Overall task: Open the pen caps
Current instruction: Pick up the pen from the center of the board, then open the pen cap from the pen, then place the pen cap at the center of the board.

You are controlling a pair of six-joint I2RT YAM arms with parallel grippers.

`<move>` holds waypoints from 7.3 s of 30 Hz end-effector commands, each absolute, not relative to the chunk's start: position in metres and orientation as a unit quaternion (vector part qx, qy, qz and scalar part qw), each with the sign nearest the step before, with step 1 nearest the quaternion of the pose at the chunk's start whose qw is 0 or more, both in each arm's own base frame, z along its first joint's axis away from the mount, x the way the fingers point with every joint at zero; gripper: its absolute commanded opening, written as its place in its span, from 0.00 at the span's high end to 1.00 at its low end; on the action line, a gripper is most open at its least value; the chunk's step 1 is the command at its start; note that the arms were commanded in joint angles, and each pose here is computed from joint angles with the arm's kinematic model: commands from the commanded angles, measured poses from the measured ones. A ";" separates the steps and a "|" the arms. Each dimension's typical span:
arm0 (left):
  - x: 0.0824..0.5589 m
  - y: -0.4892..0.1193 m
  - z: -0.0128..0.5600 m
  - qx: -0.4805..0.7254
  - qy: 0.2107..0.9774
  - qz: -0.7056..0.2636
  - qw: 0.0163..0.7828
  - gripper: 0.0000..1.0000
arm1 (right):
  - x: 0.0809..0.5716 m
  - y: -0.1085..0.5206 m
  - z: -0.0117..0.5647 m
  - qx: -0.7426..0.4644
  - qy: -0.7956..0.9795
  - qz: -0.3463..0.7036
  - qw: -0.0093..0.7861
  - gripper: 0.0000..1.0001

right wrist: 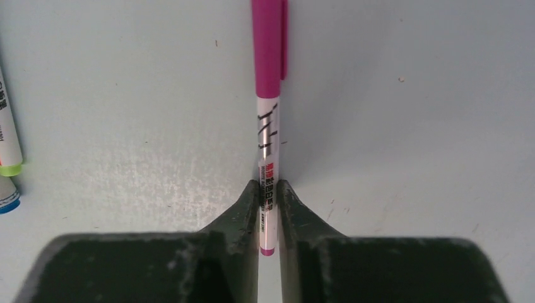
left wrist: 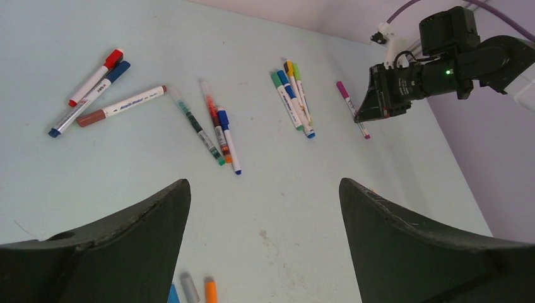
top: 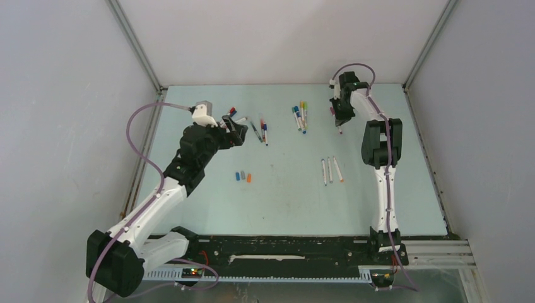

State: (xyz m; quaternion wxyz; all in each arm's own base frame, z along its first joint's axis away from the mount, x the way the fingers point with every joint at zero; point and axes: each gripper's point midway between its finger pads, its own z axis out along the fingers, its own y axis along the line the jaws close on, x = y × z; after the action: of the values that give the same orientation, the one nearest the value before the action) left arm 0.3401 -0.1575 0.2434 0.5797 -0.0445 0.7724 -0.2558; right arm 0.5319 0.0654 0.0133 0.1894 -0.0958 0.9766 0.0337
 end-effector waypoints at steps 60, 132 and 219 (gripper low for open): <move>0.334 -0.380 0.238 -0.045 0.709 -0.558 0.428 0.23 | 0.266 0.214 0.178 -0.326 0.746 0.541 0.214 1.00; 0.365 -0.240 0.318 -0.117 0.653 -0.445 0.601 1.00 | 0.244 0.232 0.164 -0.373 0.736 0.536 0.177 1.00; 0.298 -0.238 0.066 0.091 0.953 -0.019 0.287 0.67 | 0.300 0.151 0.146 -0.286 0.808 0.458 0.238 1.00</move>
State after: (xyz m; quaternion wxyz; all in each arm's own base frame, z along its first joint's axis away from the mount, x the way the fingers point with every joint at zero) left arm 0.2791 -0.2225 0.0179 0.2271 0.0964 0.9689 0.0170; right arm 0.2883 0.1553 0.1367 0.2155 -0.2786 0.8088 0.4709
